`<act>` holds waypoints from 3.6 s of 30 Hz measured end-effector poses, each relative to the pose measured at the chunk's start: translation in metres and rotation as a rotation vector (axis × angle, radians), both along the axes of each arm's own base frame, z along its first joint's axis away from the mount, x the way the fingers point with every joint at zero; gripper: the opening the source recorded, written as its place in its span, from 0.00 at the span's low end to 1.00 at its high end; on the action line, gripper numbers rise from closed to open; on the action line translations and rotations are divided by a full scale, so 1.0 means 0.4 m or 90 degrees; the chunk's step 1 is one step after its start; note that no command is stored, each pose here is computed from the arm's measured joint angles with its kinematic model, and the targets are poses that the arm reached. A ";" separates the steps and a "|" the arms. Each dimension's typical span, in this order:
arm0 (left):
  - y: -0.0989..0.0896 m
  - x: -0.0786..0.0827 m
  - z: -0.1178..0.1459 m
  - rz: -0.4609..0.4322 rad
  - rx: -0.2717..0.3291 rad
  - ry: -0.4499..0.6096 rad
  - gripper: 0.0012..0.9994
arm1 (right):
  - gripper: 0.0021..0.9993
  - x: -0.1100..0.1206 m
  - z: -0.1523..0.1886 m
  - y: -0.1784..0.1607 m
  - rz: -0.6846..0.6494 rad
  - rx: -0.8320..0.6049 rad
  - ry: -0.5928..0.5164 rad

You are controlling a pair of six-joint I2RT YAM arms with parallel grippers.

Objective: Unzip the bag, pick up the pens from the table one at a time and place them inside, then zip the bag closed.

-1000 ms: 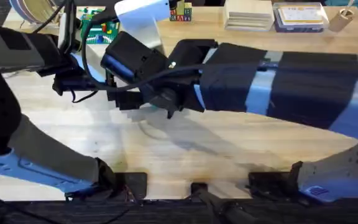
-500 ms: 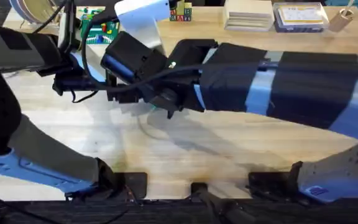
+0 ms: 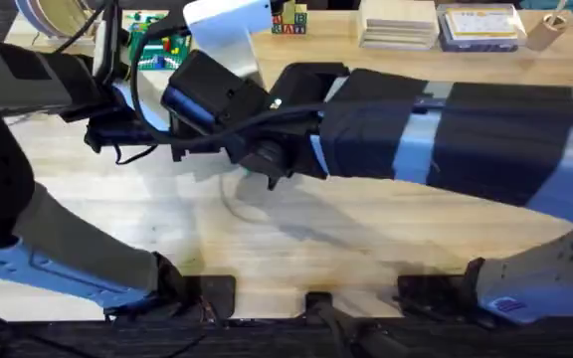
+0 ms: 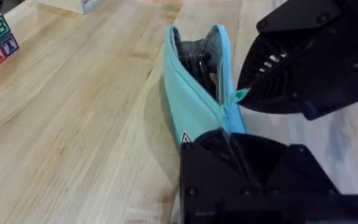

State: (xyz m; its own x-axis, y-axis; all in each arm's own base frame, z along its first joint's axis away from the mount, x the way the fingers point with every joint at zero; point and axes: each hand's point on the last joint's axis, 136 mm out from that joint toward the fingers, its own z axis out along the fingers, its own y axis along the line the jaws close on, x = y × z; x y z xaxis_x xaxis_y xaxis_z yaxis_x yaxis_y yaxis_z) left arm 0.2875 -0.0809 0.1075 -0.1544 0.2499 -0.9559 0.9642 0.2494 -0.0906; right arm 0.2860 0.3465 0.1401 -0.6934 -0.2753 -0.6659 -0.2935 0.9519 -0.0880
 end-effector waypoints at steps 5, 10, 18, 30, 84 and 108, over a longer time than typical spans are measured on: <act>0.000 0.000 0.000 0.000 0.000 0.000 0.04 | 0.03 0.004 0.000 -0.004 -0.003 0.000 0.000; -0.001 0.000 0.000 -0.001 0.000 0.000 0.04 | 0.03 0.030 -0.005 -0.035 -0.025 -0.007 0.007; -0.007 -0.002 0.000 -0.006 0.000 0.000 0.04 | 0.03 0.047 -0.025 -0.085 -0.046 -0.027 0.041; -0.007 -0.002 0.000 -0.006 0.000 0.001 0.04 | 0.03 0.095 -0.035 -0.160 -0.080 -0.051 0.058; -0.008 -0.001 0.002 -0.006 -0.003 -0.002 0.04 | 0.03 0.214 -0.083 -0.475 -0.301 -0.023 0.178; -0.003 -0.001 0.001 -0.001 -0.002 0.003 0.04 | 0.03 0.195 -0.155 -0.741 -0.614 0.021 0.283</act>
